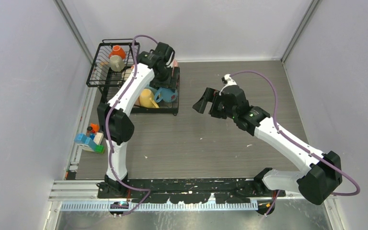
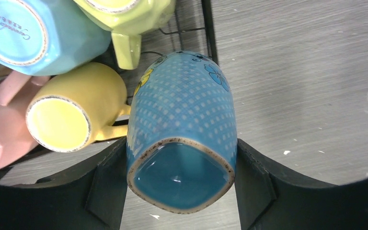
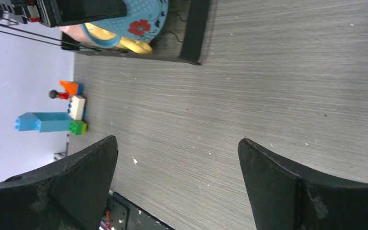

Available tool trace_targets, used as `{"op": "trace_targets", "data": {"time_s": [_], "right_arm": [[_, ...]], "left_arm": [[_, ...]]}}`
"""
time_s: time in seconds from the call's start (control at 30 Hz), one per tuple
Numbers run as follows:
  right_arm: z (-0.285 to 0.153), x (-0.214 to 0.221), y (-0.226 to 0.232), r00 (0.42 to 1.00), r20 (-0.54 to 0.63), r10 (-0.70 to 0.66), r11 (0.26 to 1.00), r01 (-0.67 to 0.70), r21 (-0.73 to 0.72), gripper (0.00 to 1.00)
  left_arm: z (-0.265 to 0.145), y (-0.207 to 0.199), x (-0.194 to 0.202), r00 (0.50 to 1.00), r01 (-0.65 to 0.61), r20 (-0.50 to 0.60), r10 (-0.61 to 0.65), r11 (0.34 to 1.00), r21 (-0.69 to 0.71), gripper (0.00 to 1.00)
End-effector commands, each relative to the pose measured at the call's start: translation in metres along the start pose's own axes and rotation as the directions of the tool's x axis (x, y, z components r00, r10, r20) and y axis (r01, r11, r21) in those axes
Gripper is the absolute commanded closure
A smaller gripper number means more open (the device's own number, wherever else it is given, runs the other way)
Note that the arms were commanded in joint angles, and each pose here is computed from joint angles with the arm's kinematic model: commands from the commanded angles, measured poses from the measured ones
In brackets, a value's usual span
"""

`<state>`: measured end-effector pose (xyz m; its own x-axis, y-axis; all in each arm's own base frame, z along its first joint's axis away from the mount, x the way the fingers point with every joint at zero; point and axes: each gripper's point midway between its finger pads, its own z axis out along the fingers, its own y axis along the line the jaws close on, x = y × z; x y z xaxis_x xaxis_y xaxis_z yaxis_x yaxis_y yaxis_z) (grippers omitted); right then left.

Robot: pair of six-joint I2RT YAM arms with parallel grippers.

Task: Unload the cups from the dish rack
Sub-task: Unload the cup from the dish rack, then place the cup at the corner of the board.

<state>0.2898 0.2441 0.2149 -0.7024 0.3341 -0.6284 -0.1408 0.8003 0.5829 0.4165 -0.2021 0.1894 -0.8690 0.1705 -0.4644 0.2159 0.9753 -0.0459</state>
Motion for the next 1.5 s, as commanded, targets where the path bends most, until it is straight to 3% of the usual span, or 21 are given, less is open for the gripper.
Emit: {"op": "trace_targets", "data": {"time_s": [0.0,0.3,0.63,0.93,1.23,1.47], "right_arm": [[-0.013,-0.038,0.032,0.995,0.098,0.015,0.985,0.002,-0.172,0.0],[-0.022,-0.058,0.045,0.993,0.106,0.05,0.951,-0.015,-0.31,0.0],[-0.043,-0.077,0.074,0.988,0.113,0.106,0.876,-0.039,-0.481,0.02],[-0.063,-0.089,0.101,0.981,0.107,0.164,0.802,-0.07,-0.594,0.19],[-0.078,-0.098,0.097,0.972,0.138,0.191,0.801,-0.073,-0.595,0.22],[-0.082,-0.105,0.104,0.967,0.142,0.213,0.785,-0.083,-0.614,0.38]], "left_arm": [[-0.075,-0.027,-0.023,0.986,0.075,0.135,-0.1,0.981,0.176,1.0],[-0.127,-0.08,-0.026,0.954,0.182,0.123,-0.274,0.852,0.491,1.0],[-0.17,-0.127,-0.025,0.928,0.251,-0.007,-0.372,0.613,0.75,1.0],[-0.194,-0.151,-0.033,0.902,0.284,-0.11,-0.418,0.381,0.88,1.0],[-0.208,-0.156,-0.034,0.891,0.3,-0.151,-0.429,0.304,0.904,1.0],[-0.212,-0.163,-0.033,0.869,0.331,-0.2,-0.453,0.232,0.915,1.0]]}}
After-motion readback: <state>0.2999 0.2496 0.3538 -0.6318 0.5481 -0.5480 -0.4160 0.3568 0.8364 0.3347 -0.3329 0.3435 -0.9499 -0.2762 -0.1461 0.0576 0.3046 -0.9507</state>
